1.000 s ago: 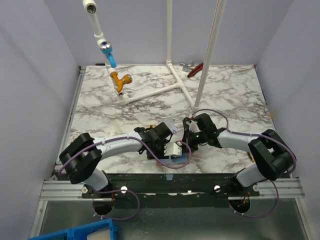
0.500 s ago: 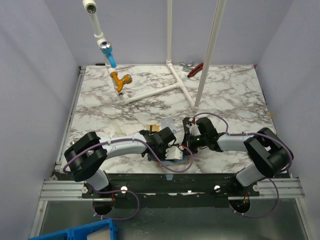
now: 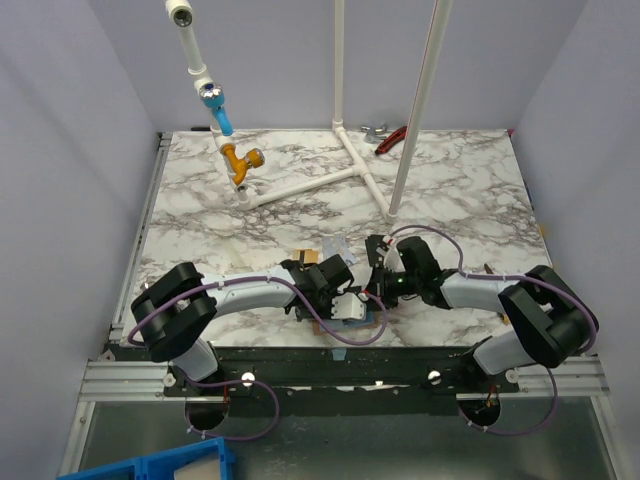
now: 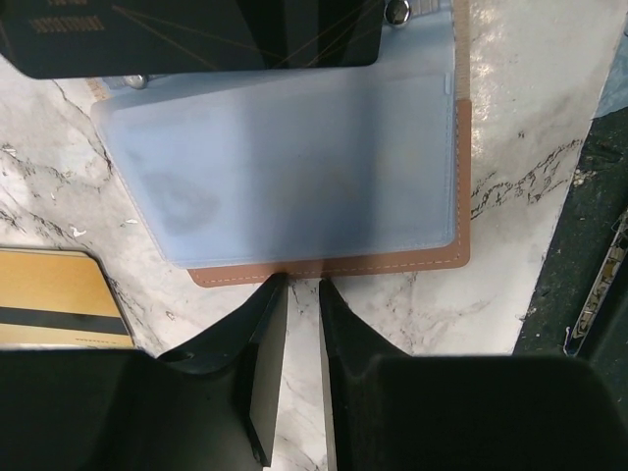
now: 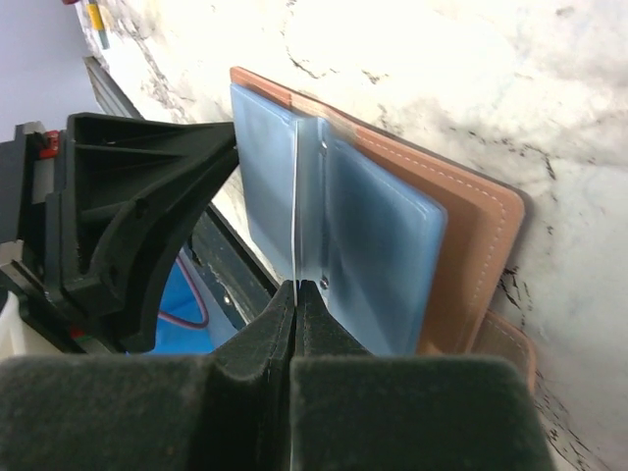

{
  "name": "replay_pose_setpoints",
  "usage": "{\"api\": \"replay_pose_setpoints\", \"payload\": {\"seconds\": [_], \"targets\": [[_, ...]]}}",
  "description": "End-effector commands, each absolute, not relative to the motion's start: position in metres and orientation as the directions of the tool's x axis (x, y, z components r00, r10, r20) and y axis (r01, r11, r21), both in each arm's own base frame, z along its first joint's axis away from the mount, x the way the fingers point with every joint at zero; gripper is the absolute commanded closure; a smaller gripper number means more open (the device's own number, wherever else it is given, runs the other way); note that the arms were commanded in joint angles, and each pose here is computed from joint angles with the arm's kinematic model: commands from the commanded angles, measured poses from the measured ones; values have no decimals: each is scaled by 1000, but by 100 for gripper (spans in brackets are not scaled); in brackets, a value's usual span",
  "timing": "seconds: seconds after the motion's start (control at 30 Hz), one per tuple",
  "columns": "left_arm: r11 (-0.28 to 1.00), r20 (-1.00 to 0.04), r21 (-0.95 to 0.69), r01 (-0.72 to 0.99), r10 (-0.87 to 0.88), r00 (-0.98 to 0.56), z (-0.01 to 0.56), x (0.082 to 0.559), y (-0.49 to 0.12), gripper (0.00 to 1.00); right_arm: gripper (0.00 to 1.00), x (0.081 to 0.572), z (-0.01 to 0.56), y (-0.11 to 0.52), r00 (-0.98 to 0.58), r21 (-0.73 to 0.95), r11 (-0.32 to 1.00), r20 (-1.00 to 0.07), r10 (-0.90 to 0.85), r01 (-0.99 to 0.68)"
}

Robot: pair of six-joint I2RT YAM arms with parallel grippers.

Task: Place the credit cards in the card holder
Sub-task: Insert the credit card into the card holder.

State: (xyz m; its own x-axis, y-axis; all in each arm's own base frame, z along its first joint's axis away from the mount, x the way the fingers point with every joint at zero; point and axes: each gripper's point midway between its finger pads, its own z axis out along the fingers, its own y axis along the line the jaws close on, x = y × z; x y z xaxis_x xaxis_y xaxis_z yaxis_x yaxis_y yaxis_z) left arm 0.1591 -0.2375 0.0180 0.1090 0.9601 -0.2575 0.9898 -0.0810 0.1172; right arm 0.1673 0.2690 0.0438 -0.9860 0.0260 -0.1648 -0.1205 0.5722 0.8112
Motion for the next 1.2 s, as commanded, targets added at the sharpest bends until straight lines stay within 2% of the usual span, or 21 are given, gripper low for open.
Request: {"api": "replay_pose_setpoints", "payload": {"seconds": [0.0, 0.43, 0.77, 1.17], "targets": [[-83, -228, 108, 991, 968, 106, 18, 156, -232, 80, 99, 170, 38, 266, -982, 803, 583, -185, 46, -124], [-79, -235, 98, 992, 967, 100, 18, 156, -238, 81, 99, 167, 34, 271, -986, 824, 551, -165, 16, -129], [-81, -231, 100, 992, 967, 103, 17, 157, -238, 83, 99, 167, 20, 263, -984, 786, 604, -177, 14, -133], [-74, -228, 85, 994, 969, 92, 14, 154, -239, 84, 99, 154, 23, 273, -991, 846, 516, -129, -42, -132]]}}
